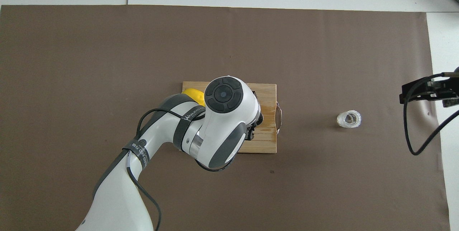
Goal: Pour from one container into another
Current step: 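Lower the jigger onto the wooden board and open the left gripper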
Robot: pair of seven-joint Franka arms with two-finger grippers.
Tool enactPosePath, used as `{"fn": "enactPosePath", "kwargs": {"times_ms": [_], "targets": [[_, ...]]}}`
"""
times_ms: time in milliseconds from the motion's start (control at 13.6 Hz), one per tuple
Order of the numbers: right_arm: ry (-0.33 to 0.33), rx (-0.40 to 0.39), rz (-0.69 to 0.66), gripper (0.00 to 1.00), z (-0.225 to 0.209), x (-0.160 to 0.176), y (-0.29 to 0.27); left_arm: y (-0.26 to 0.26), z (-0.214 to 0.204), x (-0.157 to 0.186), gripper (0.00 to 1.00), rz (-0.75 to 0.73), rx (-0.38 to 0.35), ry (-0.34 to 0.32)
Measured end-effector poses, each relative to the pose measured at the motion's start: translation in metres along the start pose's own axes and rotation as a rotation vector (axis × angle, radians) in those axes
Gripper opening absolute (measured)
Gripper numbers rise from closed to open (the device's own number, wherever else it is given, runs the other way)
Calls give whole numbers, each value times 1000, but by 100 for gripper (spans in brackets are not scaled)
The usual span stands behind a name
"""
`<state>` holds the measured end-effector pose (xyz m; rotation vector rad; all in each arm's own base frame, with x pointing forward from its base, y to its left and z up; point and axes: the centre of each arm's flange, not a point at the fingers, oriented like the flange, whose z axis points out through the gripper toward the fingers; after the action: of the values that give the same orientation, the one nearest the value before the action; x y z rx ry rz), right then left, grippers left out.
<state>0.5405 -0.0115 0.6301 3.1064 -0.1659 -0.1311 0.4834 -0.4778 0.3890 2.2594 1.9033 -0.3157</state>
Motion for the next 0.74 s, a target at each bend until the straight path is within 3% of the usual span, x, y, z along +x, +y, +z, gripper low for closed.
{"fn": "enactPosePath", "kwargs": {"times_ms": [147,294,515,588,736], "targets": [[0,0,0,100,0,0,0,-1,1,0,40,0,-1,1],[0,0,0,100,0,0,0,-1,2,0,57,5,-2,7],[0,0,0,100,0,0,0,-1,2,1,93,19,-4,27],[0,0,0,100,0,0,0,-2,3,2,100,29,-1,44],[0,0,0,100,0,0,0,-3,-6,4,100,52,8,74]]}}
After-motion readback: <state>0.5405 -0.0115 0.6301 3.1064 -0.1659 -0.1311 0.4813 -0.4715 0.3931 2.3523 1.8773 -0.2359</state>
